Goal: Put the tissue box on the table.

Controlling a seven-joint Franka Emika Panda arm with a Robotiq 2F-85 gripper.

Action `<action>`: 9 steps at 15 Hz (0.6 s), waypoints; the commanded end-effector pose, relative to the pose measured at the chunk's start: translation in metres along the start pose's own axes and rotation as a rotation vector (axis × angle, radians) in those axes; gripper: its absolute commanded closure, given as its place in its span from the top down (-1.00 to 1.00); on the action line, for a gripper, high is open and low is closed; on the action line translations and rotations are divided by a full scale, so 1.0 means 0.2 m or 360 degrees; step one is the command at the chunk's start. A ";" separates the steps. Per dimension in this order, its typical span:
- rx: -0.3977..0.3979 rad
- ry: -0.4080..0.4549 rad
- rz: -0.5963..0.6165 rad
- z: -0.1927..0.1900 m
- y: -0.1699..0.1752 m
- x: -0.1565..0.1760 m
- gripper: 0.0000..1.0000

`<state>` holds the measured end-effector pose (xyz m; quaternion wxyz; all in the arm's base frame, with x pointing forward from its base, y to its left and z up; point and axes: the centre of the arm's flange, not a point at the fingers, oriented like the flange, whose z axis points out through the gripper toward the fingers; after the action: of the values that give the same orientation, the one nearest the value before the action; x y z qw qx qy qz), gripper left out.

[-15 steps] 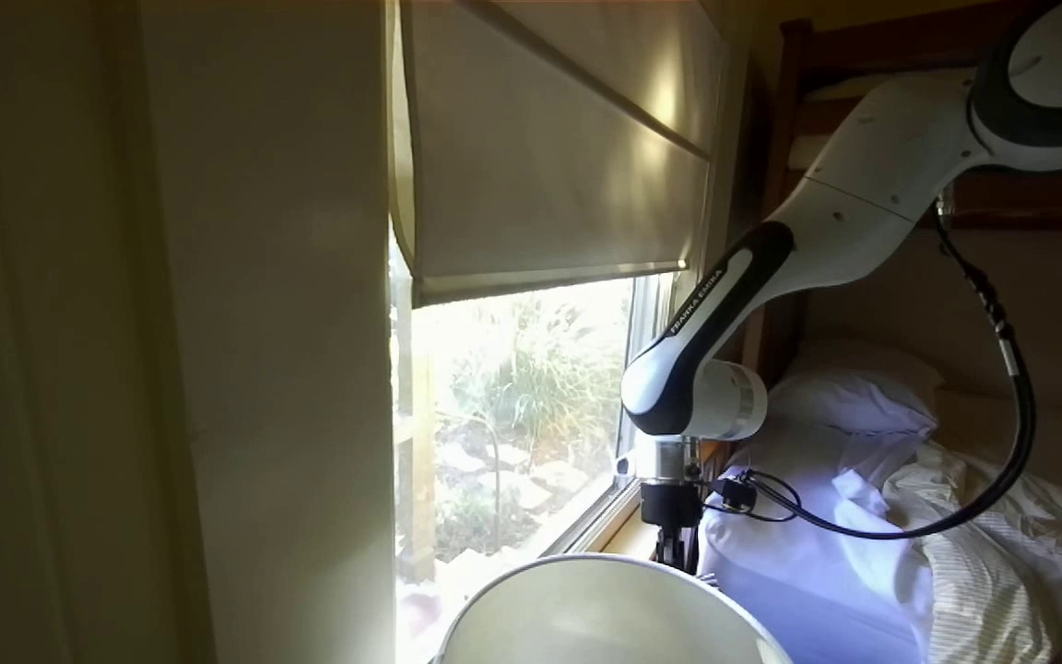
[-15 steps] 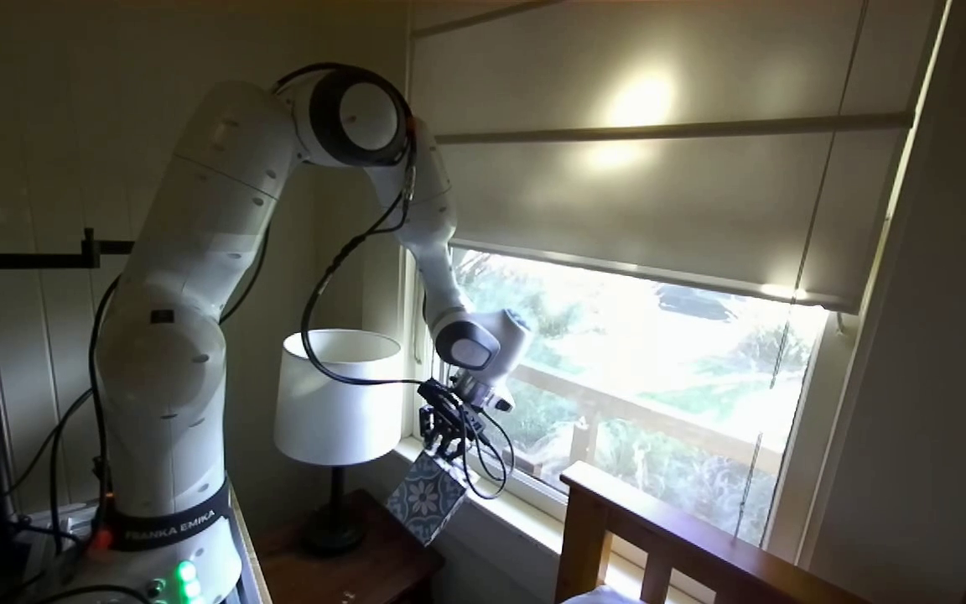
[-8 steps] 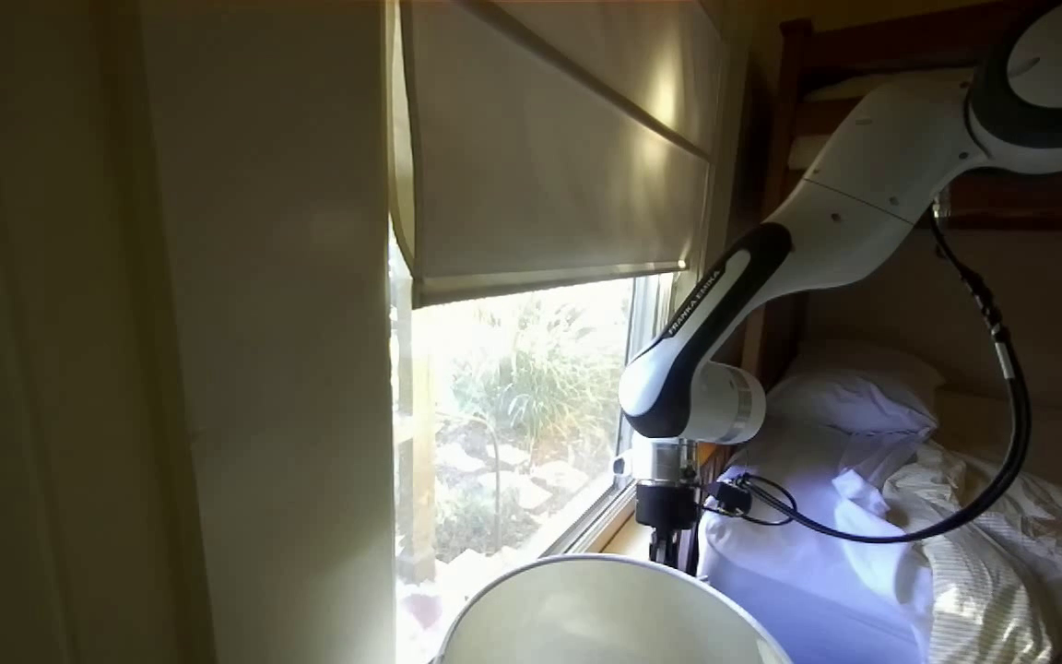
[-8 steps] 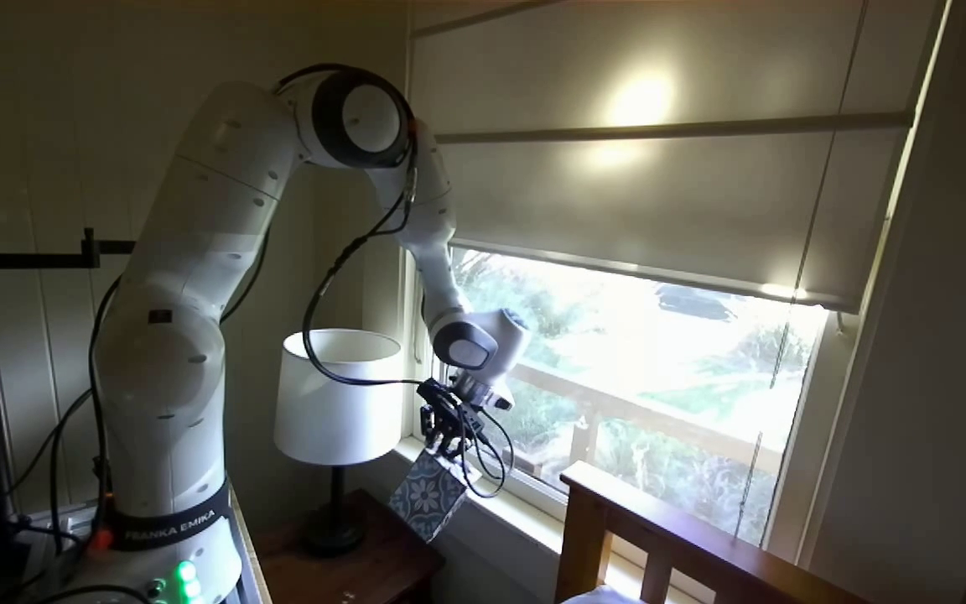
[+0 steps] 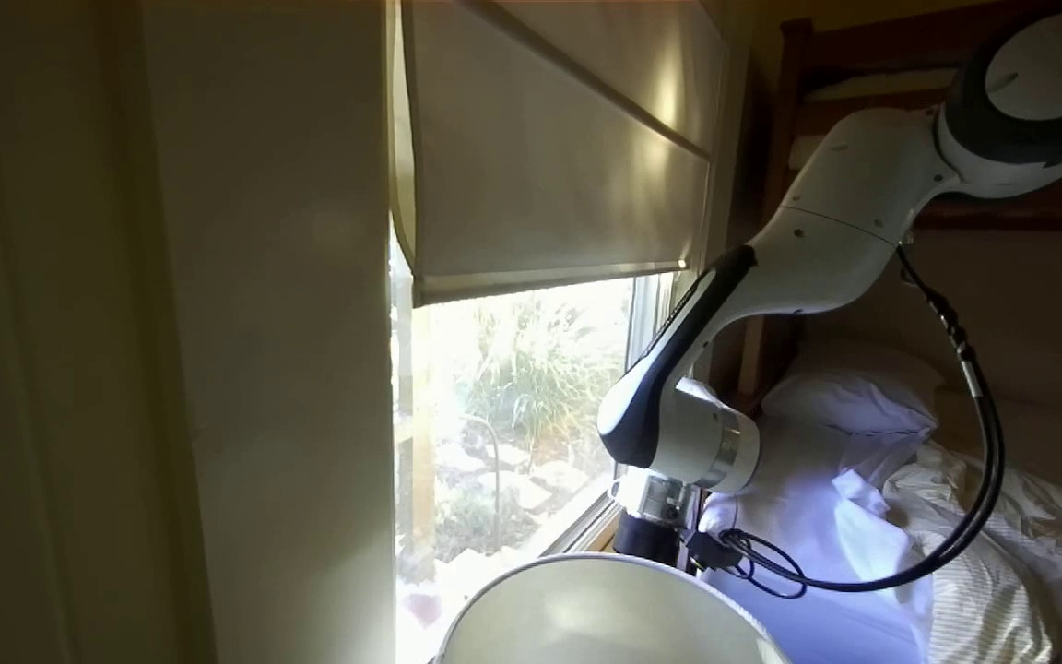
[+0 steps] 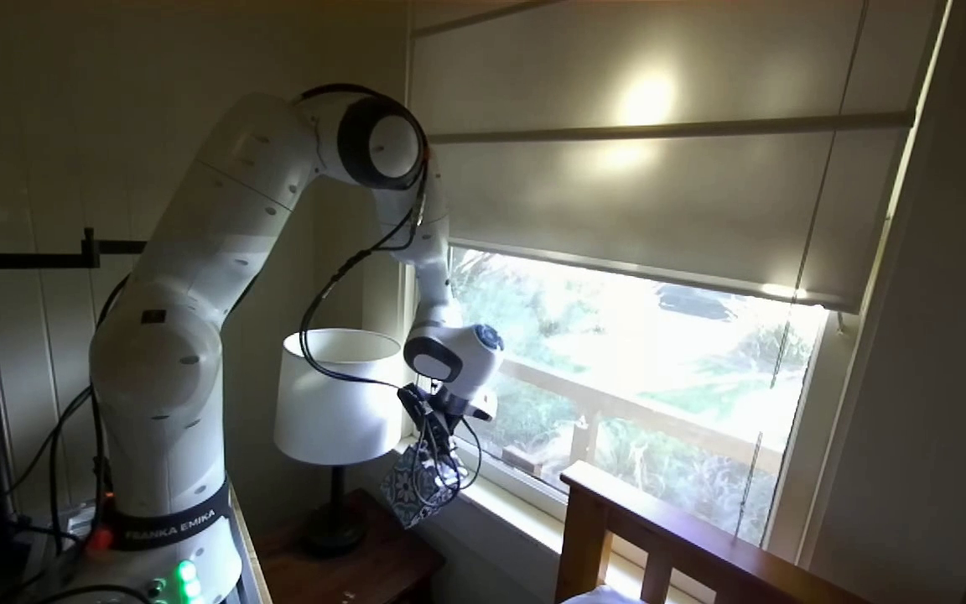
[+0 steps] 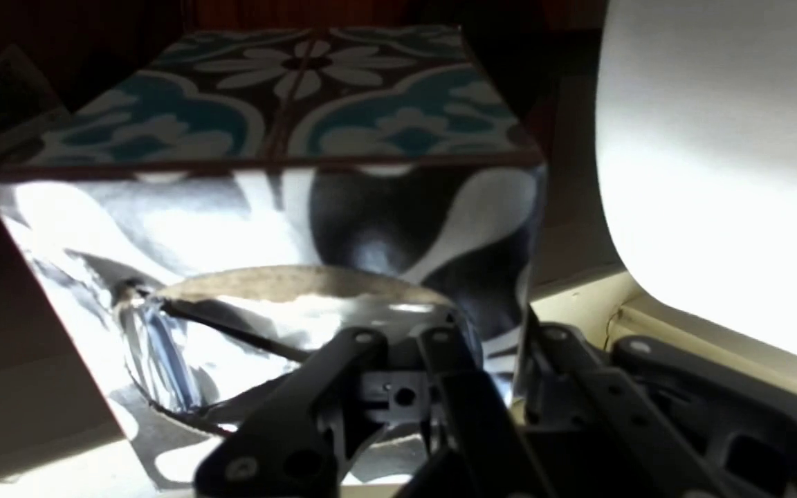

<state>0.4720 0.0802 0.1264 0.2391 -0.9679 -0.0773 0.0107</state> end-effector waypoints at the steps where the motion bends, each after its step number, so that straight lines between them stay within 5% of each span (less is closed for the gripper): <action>1: 0.0020 0.0195 0.0243 0.04 0.10 -0.22 -0.97; 5: 0.0022 0.0301 0.0401 0.08 0.22 -0.40 -0.97; 9: -0.0021 0.0175 0.0253 0.15 0.24 -0.49 -0.97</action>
<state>0.4004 0.0306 0.0928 0.2428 -0.9688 0.0388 -0.0327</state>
